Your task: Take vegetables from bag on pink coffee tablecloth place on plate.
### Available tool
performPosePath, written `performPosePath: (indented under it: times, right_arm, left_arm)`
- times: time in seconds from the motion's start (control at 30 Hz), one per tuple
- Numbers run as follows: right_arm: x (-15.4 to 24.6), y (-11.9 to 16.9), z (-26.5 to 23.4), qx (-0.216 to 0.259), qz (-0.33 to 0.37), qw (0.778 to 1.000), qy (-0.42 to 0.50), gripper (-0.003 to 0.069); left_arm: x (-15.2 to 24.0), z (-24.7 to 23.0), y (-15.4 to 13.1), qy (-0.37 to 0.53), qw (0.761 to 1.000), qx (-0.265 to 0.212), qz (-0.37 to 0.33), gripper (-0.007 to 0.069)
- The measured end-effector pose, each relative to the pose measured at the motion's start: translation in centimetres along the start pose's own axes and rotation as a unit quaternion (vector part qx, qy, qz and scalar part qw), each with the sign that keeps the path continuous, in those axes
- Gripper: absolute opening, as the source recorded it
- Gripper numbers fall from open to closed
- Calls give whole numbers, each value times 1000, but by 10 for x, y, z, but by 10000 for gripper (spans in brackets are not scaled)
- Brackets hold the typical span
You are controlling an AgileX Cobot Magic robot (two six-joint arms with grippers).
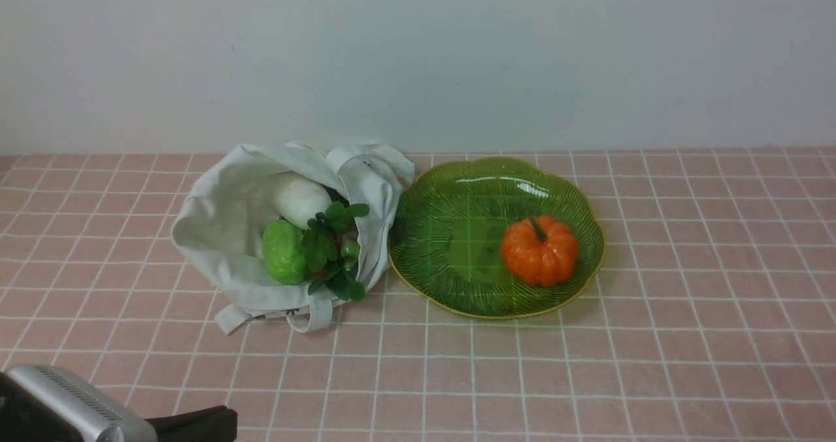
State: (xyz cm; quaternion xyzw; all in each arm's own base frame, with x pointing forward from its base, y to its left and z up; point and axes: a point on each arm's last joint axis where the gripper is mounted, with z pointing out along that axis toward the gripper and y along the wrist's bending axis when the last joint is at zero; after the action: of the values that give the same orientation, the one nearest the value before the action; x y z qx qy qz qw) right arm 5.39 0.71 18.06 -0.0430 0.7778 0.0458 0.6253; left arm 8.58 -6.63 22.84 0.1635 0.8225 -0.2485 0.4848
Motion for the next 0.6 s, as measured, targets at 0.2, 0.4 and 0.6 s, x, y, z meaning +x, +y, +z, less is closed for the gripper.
performPosePath:
  times: [0.2,0.4,0.6]
  right_arm:
    - [0,0,0,0,0,1000,0,-15]
    - [0,0,0,0,0,1000,0,-15]
    - [0,0,0,0,0,1000,0,-15]
  left_arm:
    - [14,-9,5,-30,999,0,12,-5]
    - [37,-24,22,-99,992,-67,32,-5]
    - [54,-36,41,-166,964,-202,40,-5]
